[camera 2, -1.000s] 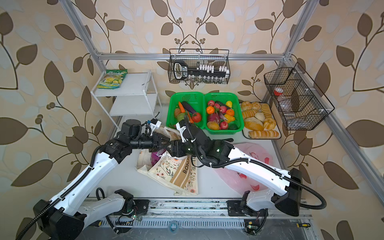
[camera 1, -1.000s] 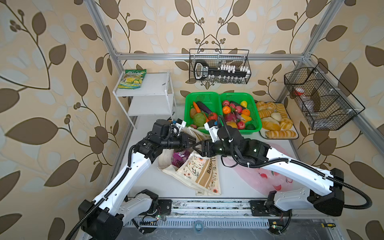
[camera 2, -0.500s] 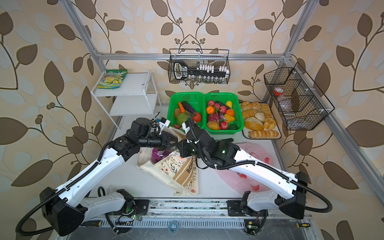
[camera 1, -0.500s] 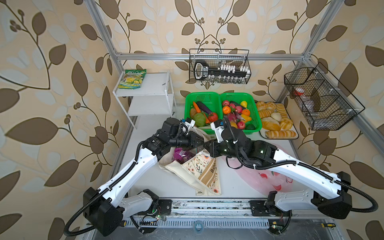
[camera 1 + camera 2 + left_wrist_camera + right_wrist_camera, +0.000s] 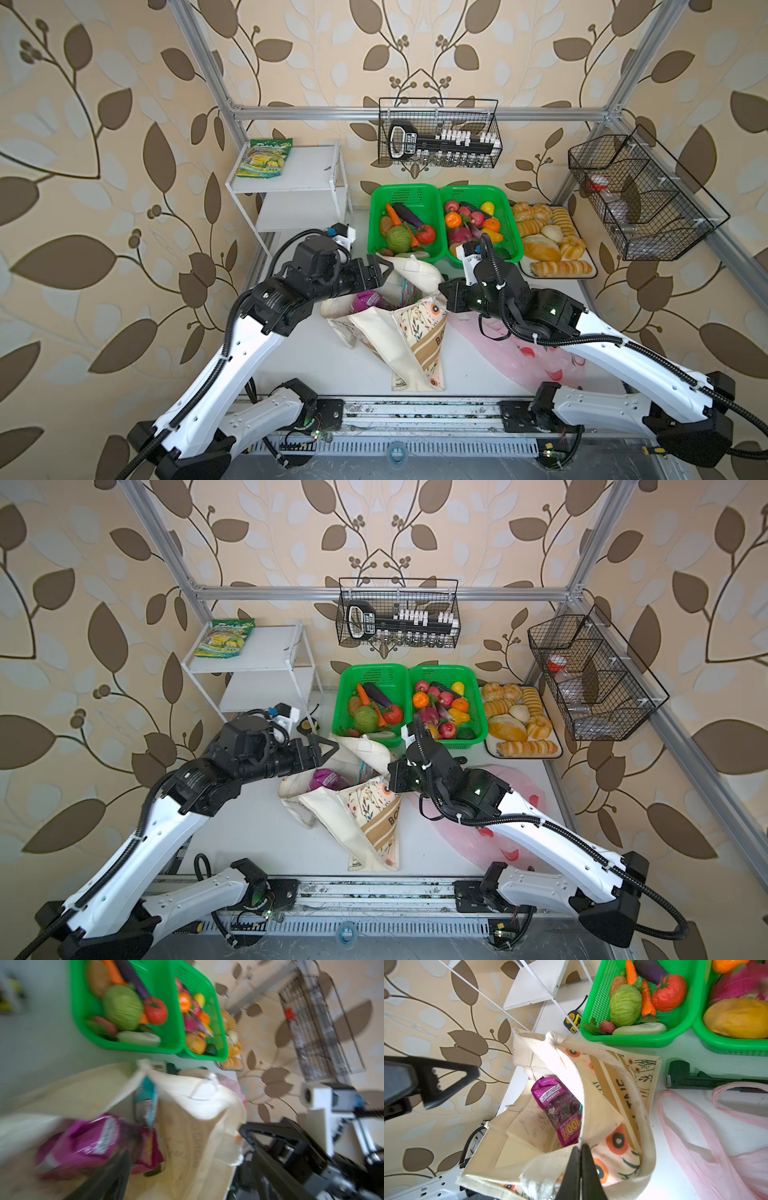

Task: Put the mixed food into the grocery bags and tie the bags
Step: 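Grasp the tote handle with the right gripper and lift the tote upright with both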

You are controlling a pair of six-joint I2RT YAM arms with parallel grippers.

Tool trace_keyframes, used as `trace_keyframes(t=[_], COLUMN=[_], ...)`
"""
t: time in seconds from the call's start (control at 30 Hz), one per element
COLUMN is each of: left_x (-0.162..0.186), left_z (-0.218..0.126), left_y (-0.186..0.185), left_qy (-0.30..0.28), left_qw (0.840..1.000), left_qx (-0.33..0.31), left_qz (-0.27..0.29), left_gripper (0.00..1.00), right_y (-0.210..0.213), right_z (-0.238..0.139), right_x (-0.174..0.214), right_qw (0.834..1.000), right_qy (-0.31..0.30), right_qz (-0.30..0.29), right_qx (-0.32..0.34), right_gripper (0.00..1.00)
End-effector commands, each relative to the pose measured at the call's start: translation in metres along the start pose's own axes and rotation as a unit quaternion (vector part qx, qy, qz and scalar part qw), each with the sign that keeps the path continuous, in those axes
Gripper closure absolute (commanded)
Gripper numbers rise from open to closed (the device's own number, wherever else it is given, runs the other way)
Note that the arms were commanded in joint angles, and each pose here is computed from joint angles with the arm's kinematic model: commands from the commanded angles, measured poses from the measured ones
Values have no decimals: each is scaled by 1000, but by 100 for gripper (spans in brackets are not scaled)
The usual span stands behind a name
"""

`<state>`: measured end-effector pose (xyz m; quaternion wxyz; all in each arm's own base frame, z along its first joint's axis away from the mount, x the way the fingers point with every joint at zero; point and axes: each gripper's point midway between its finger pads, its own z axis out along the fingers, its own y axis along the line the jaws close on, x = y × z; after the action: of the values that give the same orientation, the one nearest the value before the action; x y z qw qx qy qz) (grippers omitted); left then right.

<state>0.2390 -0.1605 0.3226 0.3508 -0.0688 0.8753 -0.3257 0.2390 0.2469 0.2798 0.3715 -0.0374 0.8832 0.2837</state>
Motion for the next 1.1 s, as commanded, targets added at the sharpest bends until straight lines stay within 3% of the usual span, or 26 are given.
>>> trace_keyframes(t=[0.0, 0.2, 0.37, 0.5, 0.63, 0.87, 1.07], left_x=[5, 54, 64, 79, 82, 46, -5], left_z=[-25, -6, 7, 28, 45, 42, 11], left_y=[94, 162, 177, 184, 183, 143, 58], left_qy=[-39, 28, 28, 58, 57, 4, -18], left_qw=[976, 954, 952, 951, 955, 974, 991], left_qx=[-215, -274, -243, -226, -195, -101, 43], left_qz=[-14, -121, -183, -201, -214, -202, -122], left_gripper=[1, 1, 2, 9, 27, 99, 100], right_y=[-17, -19, -20, -20, -20, -18, -7], right_z=[-1, 2, 3, 3, 4, 1, -12], right_x=[3, 4, 7, 7, 6, 2, -13], right_qw=[1000, 1000, 1000, 1000, 1000, 1000, 999], right_qy=[-4, 1, 6, 5, 4, -1, -21], right_qz=[13, 16, 16, 16, 19, 20, 25], right_qx=[24, 21, 19, 16, 10, 1, -27], right_gripper=[100, 100, 100, 100, 100, 100, 100])
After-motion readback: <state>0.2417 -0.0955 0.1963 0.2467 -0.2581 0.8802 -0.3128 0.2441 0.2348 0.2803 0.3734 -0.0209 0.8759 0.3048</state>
